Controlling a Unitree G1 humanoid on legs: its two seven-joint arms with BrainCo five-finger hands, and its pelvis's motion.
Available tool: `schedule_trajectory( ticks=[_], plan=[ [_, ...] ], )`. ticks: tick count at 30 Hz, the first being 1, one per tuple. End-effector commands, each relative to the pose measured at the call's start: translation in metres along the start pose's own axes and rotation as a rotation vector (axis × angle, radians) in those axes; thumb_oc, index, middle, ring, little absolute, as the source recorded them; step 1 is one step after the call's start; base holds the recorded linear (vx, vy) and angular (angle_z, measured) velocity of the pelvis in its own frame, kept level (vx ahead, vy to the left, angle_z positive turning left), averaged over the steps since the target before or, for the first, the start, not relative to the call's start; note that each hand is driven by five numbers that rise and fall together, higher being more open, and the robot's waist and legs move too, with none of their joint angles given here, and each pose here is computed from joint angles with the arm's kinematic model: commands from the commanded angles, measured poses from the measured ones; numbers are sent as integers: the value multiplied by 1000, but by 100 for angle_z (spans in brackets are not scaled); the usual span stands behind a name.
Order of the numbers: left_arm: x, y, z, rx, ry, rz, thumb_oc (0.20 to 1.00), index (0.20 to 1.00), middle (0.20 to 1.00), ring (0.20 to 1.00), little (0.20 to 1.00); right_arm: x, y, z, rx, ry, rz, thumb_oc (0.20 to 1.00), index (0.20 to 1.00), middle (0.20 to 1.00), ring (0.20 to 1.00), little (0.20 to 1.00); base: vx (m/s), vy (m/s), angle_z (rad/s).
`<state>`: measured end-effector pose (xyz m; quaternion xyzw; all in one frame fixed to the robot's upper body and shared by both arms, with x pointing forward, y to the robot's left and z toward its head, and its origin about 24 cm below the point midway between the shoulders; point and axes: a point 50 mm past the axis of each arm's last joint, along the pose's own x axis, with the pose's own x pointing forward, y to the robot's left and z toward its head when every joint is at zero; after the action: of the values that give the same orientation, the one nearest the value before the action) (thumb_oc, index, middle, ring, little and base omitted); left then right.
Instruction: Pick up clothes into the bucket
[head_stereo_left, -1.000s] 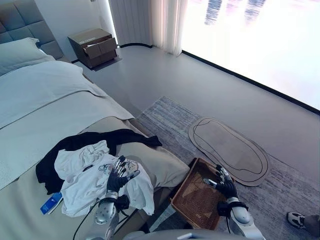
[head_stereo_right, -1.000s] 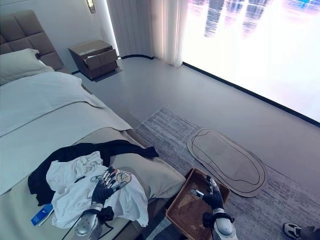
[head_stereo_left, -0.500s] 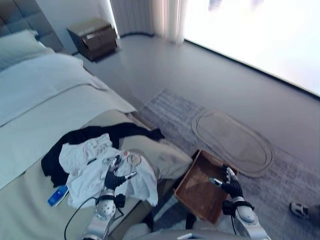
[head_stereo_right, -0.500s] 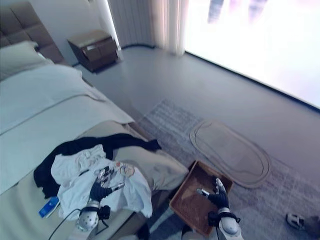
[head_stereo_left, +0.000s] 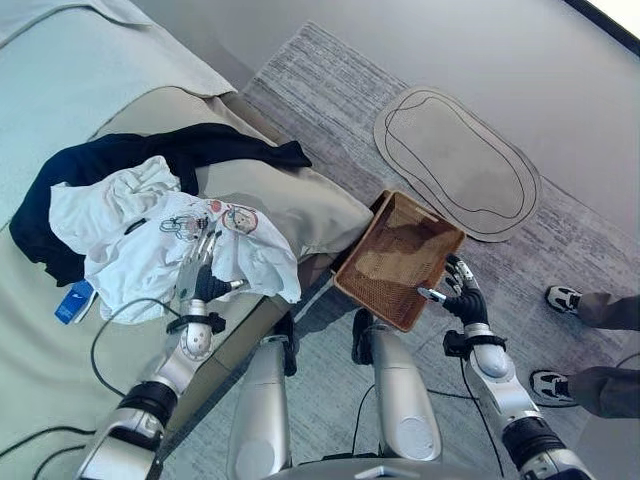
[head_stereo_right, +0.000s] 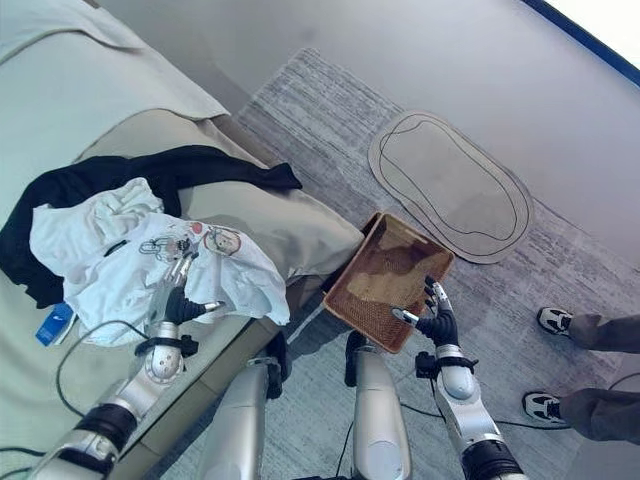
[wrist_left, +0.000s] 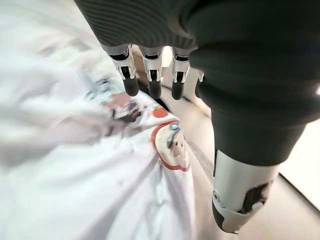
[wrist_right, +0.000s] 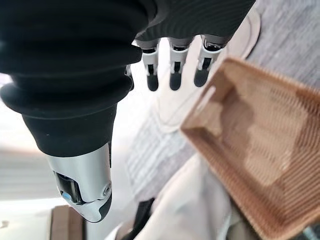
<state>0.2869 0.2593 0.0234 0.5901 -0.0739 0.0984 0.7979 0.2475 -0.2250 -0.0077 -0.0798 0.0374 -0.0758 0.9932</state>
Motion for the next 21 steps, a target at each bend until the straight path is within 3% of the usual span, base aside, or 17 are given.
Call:
schedule_trajectory(
  ticks=[1, 10, 21],
  plan=[
    [-5, 1, -16, 208, -14, 6, 1000, 1000, 1000, 1000, 1000, -8, -3, 13, 18, -108, 17, 1000, 1000, 1000, 1000, 1000, 0, 0, 0],
    [12, 8, -35, 454, 14, -58, 1000, 1000, 1000, 1000, 1000, -3, -6, 24, 18, -150, 46, 1000, 1000, 1000, 1000, 1000, -1, 8, -1],
    [42, 24, -18, 520, -67, -37, 1000, 1000, 1000, 1000, 1000, 5, -5, 34, 15, -189, 37, 1000, 1000, 1000, 1000, 1000, 3, 9, -3]
  ],
)
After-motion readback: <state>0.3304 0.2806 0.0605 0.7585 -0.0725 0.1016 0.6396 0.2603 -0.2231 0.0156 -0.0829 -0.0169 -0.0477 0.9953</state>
